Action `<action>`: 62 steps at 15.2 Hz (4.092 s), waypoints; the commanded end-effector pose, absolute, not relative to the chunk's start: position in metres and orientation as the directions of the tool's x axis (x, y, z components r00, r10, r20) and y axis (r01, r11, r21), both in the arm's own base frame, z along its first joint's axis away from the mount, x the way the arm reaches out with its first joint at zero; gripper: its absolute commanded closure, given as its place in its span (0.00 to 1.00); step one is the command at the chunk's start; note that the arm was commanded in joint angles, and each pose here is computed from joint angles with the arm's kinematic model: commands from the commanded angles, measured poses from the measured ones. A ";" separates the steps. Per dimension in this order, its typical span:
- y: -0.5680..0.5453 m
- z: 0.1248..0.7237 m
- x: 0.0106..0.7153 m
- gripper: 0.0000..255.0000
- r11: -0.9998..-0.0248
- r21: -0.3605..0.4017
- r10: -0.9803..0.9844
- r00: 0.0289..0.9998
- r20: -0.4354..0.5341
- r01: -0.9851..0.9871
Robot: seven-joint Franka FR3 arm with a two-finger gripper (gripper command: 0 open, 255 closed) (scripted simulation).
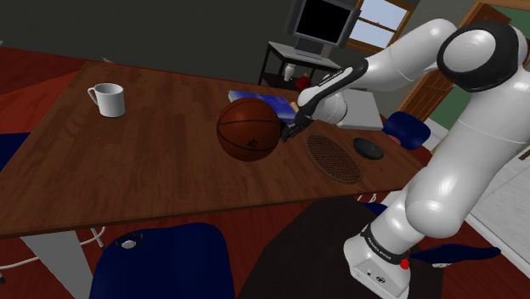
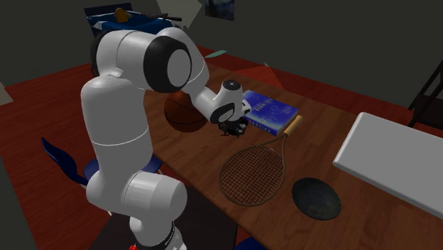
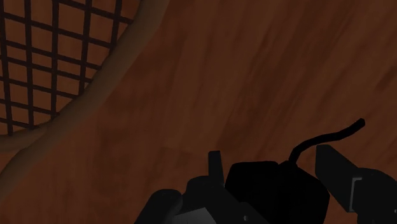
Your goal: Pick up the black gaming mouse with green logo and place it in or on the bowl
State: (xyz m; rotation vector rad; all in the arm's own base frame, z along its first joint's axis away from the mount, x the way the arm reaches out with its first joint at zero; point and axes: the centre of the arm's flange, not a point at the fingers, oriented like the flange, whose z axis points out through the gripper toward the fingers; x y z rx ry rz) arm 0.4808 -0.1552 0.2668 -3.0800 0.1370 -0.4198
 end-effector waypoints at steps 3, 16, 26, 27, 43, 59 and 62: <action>-0.155 0.288 0.480 1.00 -0.996 -0.041 -0.091 0.960 0.266 -0.083; -0.155 0.356 0.480 1.00 -0.996 -0.041 -0.091 0.960 0.266 -0.083; -0.223 0.368 0.418 1.00 -0.996 -0.041 -0.091 0.960 0.266 -0.083; -0.232 0.367 0.409 1.00 -0.996 -0.041 -0.091 0.960 0.266 -0.083; -0.387 0.366 0.265 1.00 -0.996 -0.041 -0.091 0.960 0.266 -0.083; -0.513 0.349 0.148 1.00 -0.996 -0.041 -0.091 0.960 0.266 -0.083; -0.513 0.333 0.148 1.00 -0.996 -0.041 -0.091 0.960 0.266 -0.083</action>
